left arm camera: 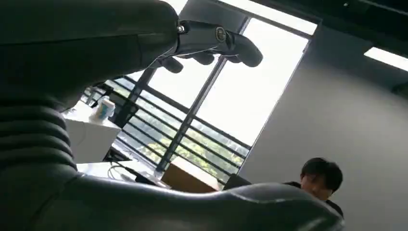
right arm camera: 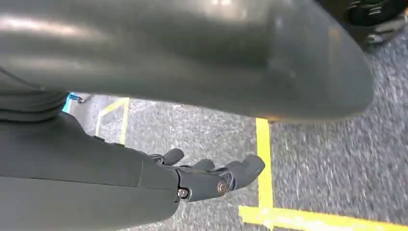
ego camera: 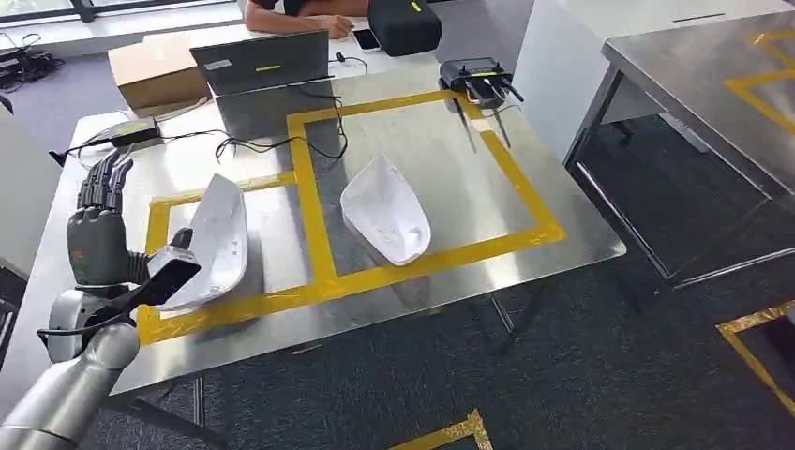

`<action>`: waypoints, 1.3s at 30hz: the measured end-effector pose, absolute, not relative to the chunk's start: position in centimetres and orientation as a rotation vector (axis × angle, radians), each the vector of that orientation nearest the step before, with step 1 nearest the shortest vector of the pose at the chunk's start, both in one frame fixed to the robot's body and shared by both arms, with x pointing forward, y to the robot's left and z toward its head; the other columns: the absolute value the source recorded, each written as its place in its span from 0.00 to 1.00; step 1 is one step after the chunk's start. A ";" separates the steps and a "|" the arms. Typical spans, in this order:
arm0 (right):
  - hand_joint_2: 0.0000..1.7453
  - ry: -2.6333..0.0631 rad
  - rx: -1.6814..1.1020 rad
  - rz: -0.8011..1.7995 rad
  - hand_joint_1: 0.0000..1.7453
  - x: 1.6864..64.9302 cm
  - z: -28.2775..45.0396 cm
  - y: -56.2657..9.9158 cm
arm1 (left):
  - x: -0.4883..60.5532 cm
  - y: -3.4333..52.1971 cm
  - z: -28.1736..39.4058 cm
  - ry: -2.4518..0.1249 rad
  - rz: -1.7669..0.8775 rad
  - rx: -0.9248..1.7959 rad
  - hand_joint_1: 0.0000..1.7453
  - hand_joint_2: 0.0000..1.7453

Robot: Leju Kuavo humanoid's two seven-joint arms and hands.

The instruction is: Take the parts from the cabinet and place them on the table.

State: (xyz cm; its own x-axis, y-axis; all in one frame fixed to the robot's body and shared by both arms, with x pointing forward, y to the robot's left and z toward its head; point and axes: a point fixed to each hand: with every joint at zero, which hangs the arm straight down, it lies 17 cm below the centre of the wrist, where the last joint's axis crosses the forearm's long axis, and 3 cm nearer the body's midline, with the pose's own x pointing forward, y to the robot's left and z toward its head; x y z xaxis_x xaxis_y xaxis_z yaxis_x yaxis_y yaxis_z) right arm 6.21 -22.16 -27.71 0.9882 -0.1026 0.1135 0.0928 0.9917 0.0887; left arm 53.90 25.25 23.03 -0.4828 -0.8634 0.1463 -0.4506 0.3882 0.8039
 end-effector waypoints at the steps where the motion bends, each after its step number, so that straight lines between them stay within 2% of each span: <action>1: 0.00 -0.125 0.076 -0.099 0.00 6.4 -27.7 -22.5 | 52.9 24.8 23.8 -2.127 -0.979 1.150 0.00 0.00; 6: 0.00 -0.139 0.064 -0.086 0.00 6.6 -27.8 -23.4 | 47.7 23.2 27.4 -2.249 -1.047 1.367 0.00 0.00; 12: 0.00 -0.147 0.068 -0.055 0.00 6.5 -27.8 -23.6 | 42.2 24.8 28.9 -2.264 -0.983 1.540 0.00 0.00; 17: 0.00 -0.168 0.075 -0.055 0.00 6.5 -27.7 -23.4 | 37.9 27.5 29.2 -2.255 -0.818 1.579 0.00 0.00; 27: 0.00 -0.046 0.045 -0.096 0.00 4.1 -28.1 -23.9 | 34.3 31.2 23.9 -2.063 -0.585 1.494 0.00 0.00; 33: 0.00 -0.087 0.043 -0.141 0.00 5.5 -28.0 -24.1 | 33.8 33.1 20.6 -1.956 -0.475 1.437 0.00 0.00; 36: 0.00 -0.128 0.052 -0.166 0.00 6.5 -27.9 -23.6 | 34.0 34.4 18.0 -1.887 -0.411 1.391 0.00 0.00; 39: 0.00 -0.140 0.067 -0.155 0.00 7.1 -27.7 -22.5 | 34.1 36.4 12.6 -1.780 -0.276 1.262 0.00 0.00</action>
State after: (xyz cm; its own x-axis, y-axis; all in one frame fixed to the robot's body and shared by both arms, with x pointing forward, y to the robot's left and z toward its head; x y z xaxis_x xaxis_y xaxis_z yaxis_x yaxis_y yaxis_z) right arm 7.11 -22.51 -27.68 0.9783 -0.1580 0.1339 0.1487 0.9859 0.0769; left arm 34.13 36.45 12.61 -0.0651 -0.8389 0.5403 -0.6363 0.4520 0.6251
